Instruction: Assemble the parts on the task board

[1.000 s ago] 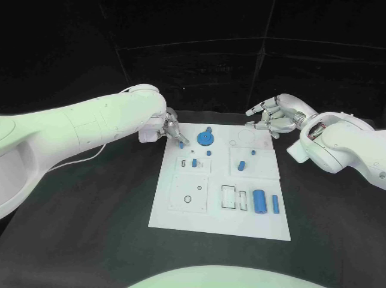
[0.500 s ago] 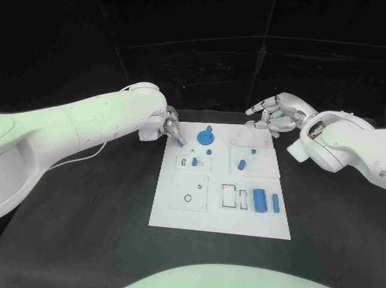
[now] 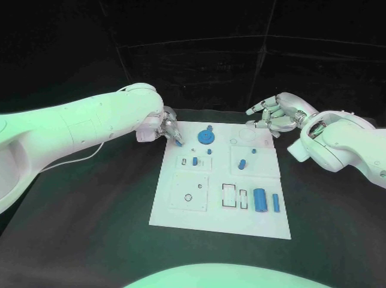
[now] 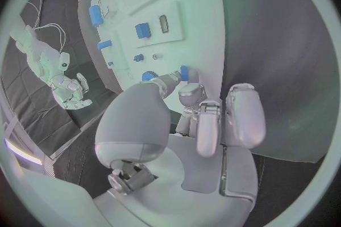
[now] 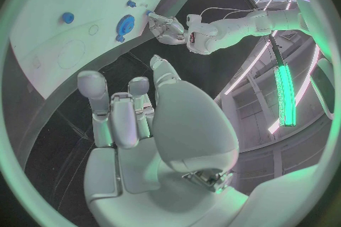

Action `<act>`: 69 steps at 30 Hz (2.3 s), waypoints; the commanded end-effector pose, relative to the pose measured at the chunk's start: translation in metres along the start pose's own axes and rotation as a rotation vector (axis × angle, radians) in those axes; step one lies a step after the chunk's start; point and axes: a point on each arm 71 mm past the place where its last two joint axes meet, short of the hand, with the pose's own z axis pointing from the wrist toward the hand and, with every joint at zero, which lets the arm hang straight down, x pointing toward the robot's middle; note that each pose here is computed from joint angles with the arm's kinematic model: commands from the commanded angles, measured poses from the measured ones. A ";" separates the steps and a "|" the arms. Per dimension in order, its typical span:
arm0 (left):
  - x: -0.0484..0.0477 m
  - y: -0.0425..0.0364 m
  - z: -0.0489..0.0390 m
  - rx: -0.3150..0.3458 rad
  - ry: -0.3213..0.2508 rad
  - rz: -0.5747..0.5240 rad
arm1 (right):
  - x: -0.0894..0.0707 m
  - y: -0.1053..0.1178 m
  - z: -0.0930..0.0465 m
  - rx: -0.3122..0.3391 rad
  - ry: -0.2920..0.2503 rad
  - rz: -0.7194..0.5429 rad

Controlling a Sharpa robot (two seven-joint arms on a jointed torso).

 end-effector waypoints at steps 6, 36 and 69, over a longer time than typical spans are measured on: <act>0.0015 0.0075 -0.0134 0.059 -0.057 -0.128 | -0.001 0.001 0.000 -0.005 0.003 -0.003; 0.0591 0.0017 -0.0326 0.102 -0.052 -0.052 | -0.001 0.001 0.000 -0.009 0.003 -0.003; 0.0655 0.0036 -0.0323 0.070 -0.009 0.032 | -0.002 0.001 0.000 -0.016 -0.001 -0.003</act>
